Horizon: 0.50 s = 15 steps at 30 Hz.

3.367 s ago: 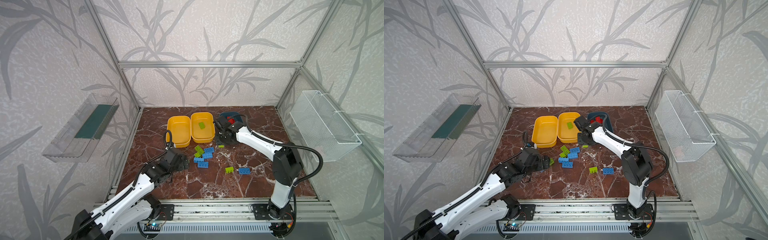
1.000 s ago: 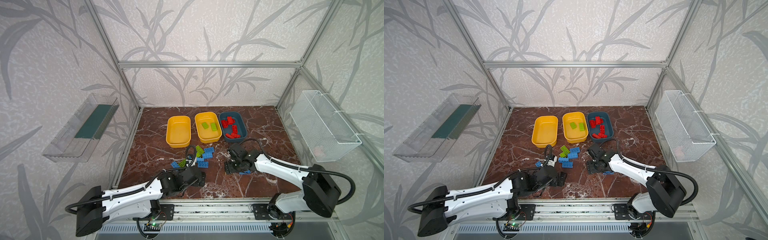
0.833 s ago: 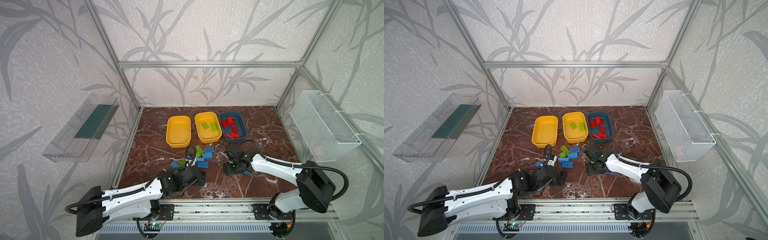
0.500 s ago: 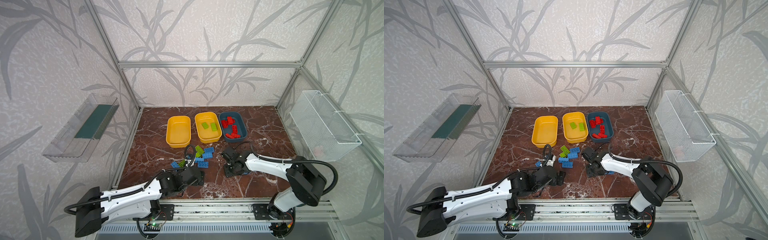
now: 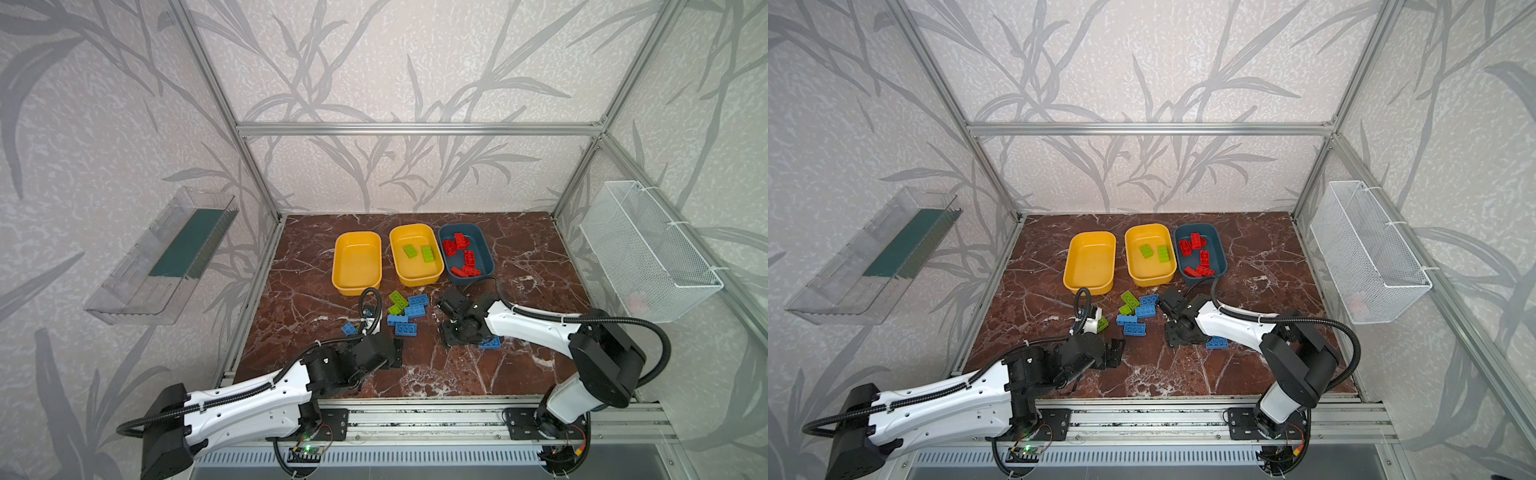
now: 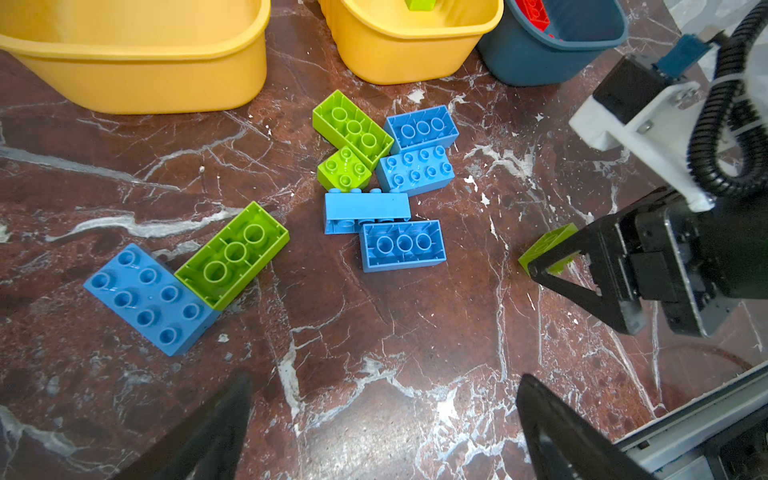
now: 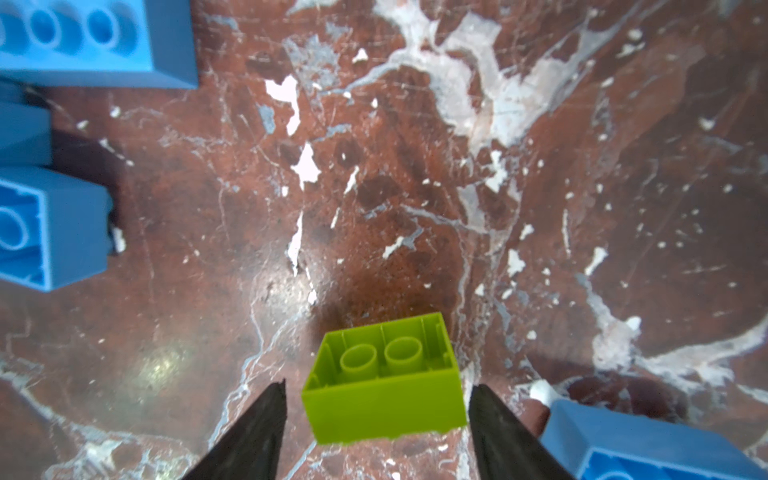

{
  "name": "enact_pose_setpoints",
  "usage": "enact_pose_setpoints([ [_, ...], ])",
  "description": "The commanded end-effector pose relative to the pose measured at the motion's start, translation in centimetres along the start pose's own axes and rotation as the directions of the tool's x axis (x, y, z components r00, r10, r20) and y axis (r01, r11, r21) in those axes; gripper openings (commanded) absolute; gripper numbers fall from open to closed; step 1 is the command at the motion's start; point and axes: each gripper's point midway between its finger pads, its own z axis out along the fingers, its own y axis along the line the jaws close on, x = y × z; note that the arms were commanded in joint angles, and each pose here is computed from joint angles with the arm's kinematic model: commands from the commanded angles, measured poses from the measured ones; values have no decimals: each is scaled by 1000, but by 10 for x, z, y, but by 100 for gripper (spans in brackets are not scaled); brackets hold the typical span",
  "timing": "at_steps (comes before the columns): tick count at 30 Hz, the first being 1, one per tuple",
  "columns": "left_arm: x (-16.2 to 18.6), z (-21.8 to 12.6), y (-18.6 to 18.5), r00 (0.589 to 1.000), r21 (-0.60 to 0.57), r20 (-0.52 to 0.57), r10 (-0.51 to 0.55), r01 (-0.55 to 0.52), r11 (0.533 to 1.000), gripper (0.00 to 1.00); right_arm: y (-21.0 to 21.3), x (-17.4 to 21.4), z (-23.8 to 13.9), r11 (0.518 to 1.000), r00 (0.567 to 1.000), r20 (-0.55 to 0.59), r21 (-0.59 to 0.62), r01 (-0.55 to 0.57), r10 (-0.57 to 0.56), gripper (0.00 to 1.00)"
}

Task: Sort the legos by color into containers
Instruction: 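Carry the green brick with the right gripper into the yellow tub and release it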

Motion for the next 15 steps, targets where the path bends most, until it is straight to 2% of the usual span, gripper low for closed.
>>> enact_pose_setpoints([
  [1, 2, 0, 16, 1000, -52, 21, 16, -15, 999, 99, -3, -1, 3, 999, 1000, -19, 45, -8, 8, 67],
  [8, 0, -4, 26, 998, -66, 55, 18, -15, 998, 99, -1, -7, 4, 997, 999, -40, 74, 10, -7, 49],
  [11, -1, -5, 30, 998, -81, 70, 10, -4, 997, 99, -3, -5, 10, 994, 996, -72, 101, 50, -43, 41],
  [15, -2, -4, 36, 998, -113, 63, 0, 7, 994, 99, 4, -17, 0, 992, 996, -58, 101, 70, -64, 38],
])
